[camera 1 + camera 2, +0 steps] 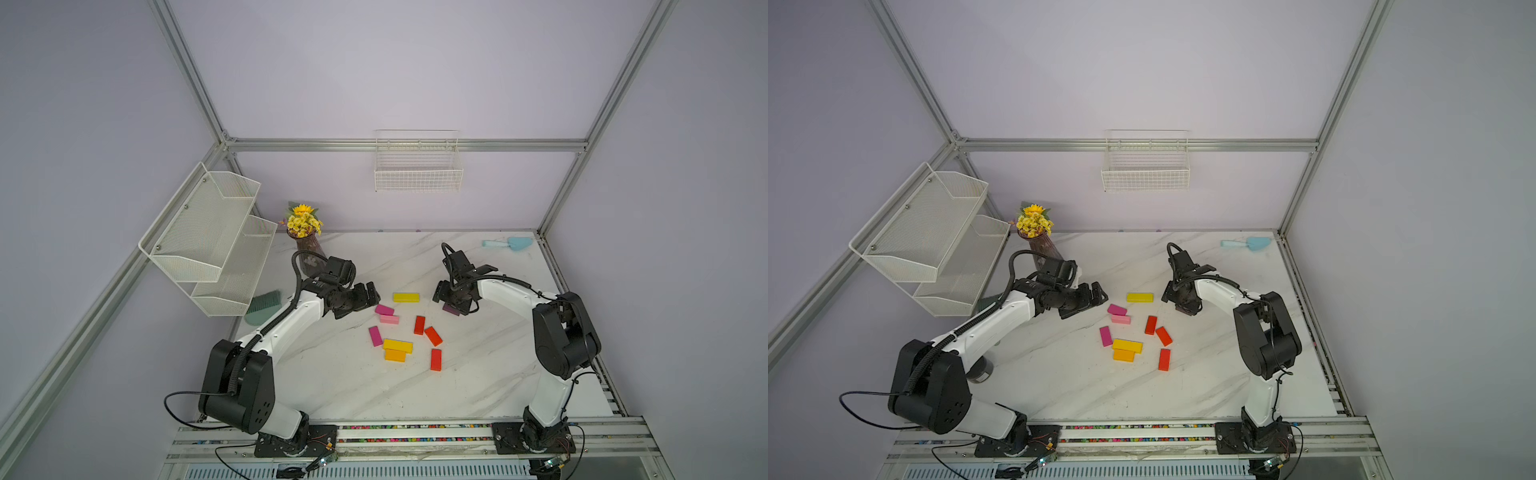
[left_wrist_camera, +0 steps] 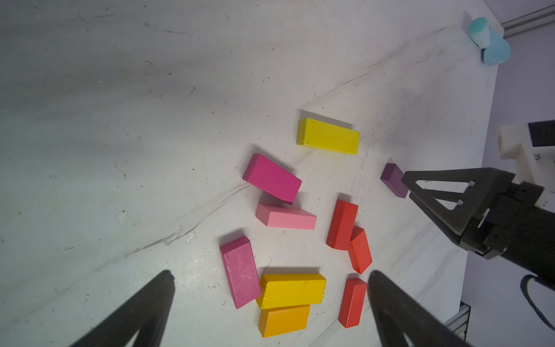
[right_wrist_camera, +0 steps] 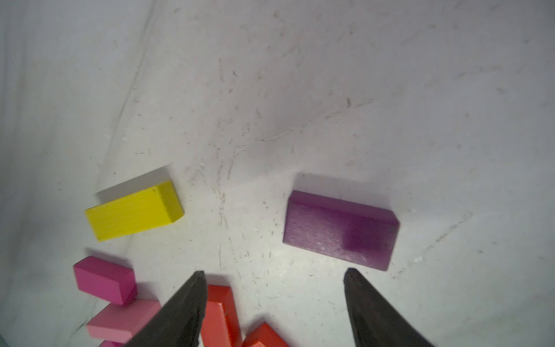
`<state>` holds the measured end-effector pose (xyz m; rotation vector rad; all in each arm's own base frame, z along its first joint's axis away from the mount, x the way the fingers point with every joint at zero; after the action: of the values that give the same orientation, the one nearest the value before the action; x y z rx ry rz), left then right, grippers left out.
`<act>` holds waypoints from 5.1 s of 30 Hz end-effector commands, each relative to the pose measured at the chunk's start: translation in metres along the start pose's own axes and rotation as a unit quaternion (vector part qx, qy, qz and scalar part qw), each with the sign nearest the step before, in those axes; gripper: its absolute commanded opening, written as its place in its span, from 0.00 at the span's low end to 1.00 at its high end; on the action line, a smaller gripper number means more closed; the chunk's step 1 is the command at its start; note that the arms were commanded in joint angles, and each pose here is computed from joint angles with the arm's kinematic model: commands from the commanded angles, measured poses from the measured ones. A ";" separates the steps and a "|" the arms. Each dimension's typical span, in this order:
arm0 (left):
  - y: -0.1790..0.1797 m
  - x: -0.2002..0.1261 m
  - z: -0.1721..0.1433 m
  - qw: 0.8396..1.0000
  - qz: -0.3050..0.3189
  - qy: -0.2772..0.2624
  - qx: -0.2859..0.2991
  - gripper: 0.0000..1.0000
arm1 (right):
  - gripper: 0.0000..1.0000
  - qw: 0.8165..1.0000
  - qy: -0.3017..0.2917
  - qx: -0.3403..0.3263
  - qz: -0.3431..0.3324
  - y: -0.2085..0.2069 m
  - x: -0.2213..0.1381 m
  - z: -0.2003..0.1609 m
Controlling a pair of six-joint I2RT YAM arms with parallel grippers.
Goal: Assemble the letter c with building blocks
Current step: Adjust the building block at the center of the board, then pick up the building block from the center of the board.
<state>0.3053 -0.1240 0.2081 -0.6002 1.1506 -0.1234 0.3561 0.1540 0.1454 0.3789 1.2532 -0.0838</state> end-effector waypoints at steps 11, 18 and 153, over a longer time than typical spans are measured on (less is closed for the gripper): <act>-0.008 -0.007 0.007 0.999 -0.028 -0.017 -0.014 1.00 | 0.87 0.995 0.005 0.061 -0.078 -0.017 0.015 0.002; -0.009 -0.005 0.007 0.999 -0.030 -0.015 -0.017 1.00 | 0.87 0.994 0.001 0.072 -0.085 -0.010 0.025 0.011; 0.000 -0.026 -0.009 0.996 -0.068 -0.015 -0.062 1.00 | 0.54 0.939 0.096 -0.324 -0.057 0.038 0.011 -0.105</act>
<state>0.2831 -0.1166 0.2205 -0.7659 1.1192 -0.1363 0.2766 0.2274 0.1244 -0.2398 1.3849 0.2868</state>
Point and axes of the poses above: each gripper's point midway between its finger pads, its own x axis out along the fingers, its own y axis along the line the jaws close on, z = x × y, the point moved 9 cm from there along -x, back along the fingers, and after that the axes turned 6 degrees about -x, right-handed, at the moved point
